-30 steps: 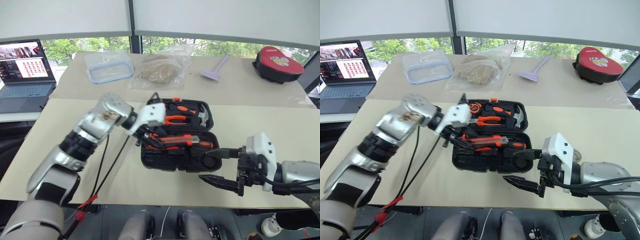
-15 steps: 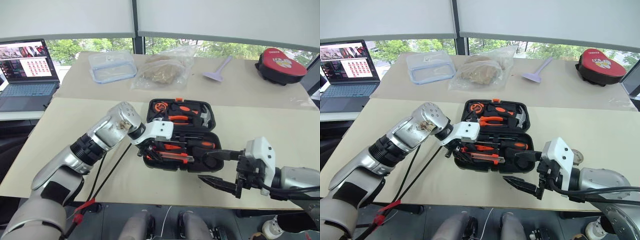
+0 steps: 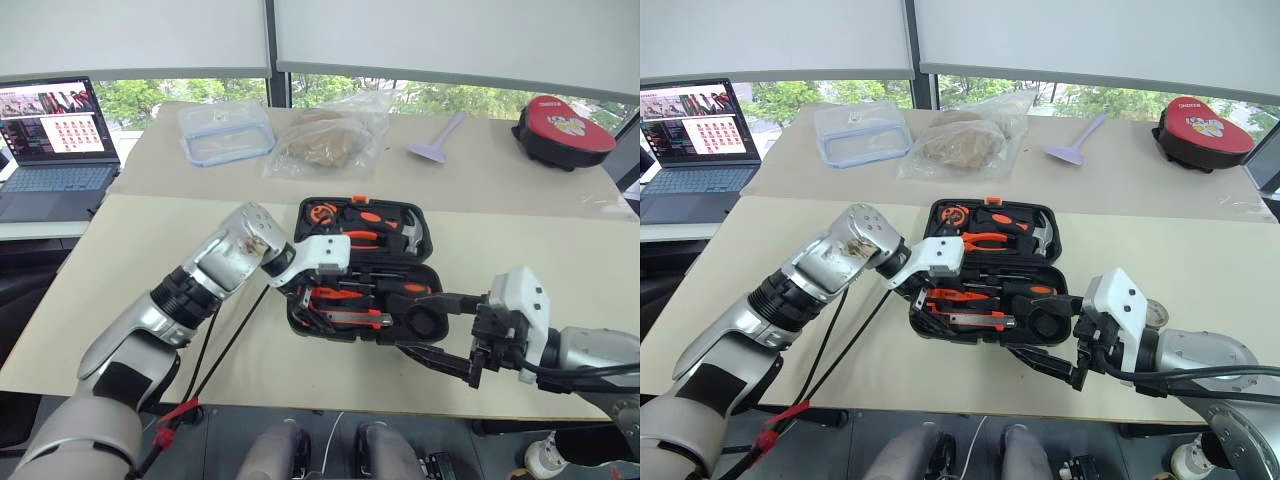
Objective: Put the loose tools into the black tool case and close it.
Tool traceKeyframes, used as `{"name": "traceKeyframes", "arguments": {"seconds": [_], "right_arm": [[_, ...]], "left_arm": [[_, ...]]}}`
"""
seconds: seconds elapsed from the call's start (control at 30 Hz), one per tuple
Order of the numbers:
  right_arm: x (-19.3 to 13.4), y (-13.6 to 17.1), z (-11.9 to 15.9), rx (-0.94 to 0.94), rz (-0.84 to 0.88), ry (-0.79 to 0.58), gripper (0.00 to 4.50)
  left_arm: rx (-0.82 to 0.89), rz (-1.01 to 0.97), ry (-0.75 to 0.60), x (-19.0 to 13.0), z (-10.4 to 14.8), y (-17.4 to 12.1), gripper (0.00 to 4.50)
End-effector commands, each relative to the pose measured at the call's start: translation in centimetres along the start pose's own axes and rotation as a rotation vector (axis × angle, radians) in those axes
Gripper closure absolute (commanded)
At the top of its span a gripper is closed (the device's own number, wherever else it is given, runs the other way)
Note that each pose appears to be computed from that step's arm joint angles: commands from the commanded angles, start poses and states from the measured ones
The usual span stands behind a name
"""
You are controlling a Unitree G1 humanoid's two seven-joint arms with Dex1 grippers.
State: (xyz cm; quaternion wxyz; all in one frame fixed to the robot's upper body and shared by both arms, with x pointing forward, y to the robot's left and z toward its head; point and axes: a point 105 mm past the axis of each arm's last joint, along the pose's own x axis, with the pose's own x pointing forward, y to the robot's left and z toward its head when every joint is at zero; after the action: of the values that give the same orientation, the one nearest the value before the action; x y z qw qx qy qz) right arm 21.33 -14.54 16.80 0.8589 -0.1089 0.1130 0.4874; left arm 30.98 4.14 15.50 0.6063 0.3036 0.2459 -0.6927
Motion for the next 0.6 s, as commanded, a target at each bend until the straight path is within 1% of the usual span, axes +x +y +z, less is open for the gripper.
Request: {"name": "traceKeyframes", "arguments": {"seconds": [0.03, 0.07, 0.1, 0.13, 0.23, 0.4, 0.43, 0.47, 0.53, 0.6], "right_arm": [[-0.1, 0.0, 0.7, -0.033, -0.011, -0.032, 0.0], [-0.1, -0.1, 0.6, -0.034, -0.012, -0.032, 0.0], [-0.1, -0.1, 0.7, -0.034, -0.012, -0.032, 0.0], [-0.1, -0.1, 0.6, -0.034, -0.013, -0.032, 0.0], [-0.2, -0.2, 0.6, -0.035, -0.014, -0.028, 0.0], [-0.2, -0.2, 0.5, -0.033, -0.015, -0.025, 0.0], [-0.2, -0.2, 0.5, -0.033, -0.015, -0.025, 0.0], [-0.2, -0.2, 0.5, -0.033, -0.014, -0.025, 0.0], [-0.2, -0.2, 0.5, -0.032, -0.013, -0.025, 0.0], [-0.2, -0.1, 0.5, -0.031, -0.012, -0.025, 0.0]], "left_arm": [[0.044, 0.045, -0.058, -1.8, 1.4, 0.4, 0.05], [0.046, 0.045, -0.056, -2.0, 1.1, 0.4, 0.57], [0.049, 0.043, -0.05, -2.2, 0.8, 0.3, 0.75], [0.053, 0.04, -0.04, -2.4, 0.4, 0.2, 1.17], [0.073, 0.031, -0.011, -3.0, -0.4, -0.1, 2.1], [0.111, 0.008, 0.038, -3.5, -1.5, -0.6, 4.03], [0.116, -0.006, 0.057, -3.5, -1.9, -0.8, 4.34], [0.124, -0.017, 0.078, -3.4, -2.3, -0.9, 4.43], [0.137, -0.019, 0.102, -3.1, -2.7, -1.0, 4.43], [0.17, 0.003, 0.131, -2.1, -3.2, -0.6, 4.43]]}}
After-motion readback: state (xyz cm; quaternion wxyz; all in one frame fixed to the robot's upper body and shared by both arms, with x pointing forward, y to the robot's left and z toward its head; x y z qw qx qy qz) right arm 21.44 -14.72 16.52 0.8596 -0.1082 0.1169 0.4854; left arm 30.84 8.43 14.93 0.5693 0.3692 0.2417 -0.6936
